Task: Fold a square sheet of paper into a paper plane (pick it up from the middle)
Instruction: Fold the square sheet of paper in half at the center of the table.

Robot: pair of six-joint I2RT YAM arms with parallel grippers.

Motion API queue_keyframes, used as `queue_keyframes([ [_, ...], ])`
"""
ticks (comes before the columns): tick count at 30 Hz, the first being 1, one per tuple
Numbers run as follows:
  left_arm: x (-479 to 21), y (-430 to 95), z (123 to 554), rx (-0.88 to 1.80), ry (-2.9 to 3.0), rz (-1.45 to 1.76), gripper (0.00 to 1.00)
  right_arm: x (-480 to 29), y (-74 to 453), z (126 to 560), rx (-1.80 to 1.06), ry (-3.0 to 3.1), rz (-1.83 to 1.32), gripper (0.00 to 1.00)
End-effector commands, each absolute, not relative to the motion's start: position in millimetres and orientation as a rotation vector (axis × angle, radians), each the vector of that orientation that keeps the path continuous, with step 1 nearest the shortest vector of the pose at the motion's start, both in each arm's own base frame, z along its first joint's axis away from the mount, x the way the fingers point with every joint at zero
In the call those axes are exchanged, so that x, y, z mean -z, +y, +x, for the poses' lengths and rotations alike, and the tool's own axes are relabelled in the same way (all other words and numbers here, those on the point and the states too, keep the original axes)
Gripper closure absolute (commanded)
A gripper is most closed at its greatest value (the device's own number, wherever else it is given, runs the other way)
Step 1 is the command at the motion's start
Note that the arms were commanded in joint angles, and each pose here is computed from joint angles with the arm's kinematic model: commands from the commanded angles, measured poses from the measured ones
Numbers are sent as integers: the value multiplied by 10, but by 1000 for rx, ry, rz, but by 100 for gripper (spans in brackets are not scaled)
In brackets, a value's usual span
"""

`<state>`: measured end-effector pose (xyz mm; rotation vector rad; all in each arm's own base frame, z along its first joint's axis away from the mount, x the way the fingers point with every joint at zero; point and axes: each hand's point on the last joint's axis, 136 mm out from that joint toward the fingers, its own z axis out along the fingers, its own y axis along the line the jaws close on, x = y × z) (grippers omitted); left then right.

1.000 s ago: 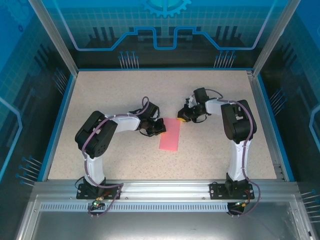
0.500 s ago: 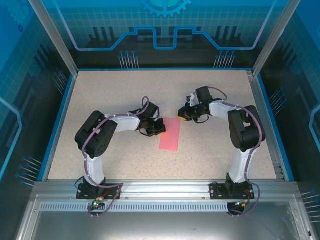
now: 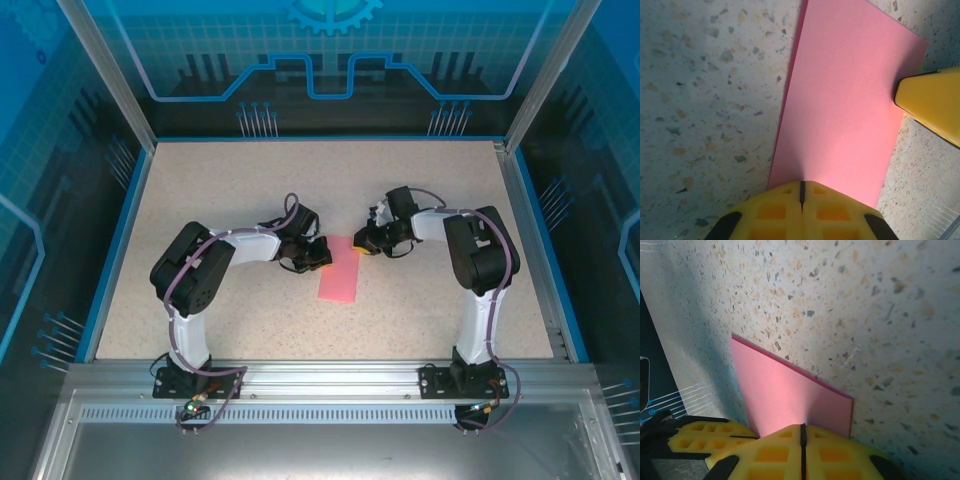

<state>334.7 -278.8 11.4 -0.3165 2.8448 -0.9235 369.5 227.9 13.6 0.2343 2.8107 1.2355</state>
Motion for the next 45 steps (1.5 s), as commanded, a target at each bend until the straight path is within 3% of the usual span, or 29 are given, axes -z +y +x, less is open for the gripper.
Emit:
queue_keyframes([
  [1, 410, -2530, 2958, 665, 3041, -354, 100, -219, 2345, 3549, -1257, 2822, 176, 92],
  [9, 405, -2526, 2962, 662, 3040, -353, 100, -491, 2356, 3261, -1225, 2801, 94, 91],
  [21, 400, -2529, 2964, 661, 3040, -353, 100, -201, 2390, 2783, -1236, 2887, 85, 91],
  [27, 412, -2526, 2959, 659, 3044, -354, 100, -12, 2295, 2659, -1163, 2968, 98, 91],
  [37, 406, -2533, 2964, 664, 3042, -352, 100, -371, 2439, 2594, -1255, 2887, -8, 90],
  [45, 402, -2534, 2965, 662, 3043, -351, 100, -141, 2413, 2403, -1247, 2944, 22, 89],
])
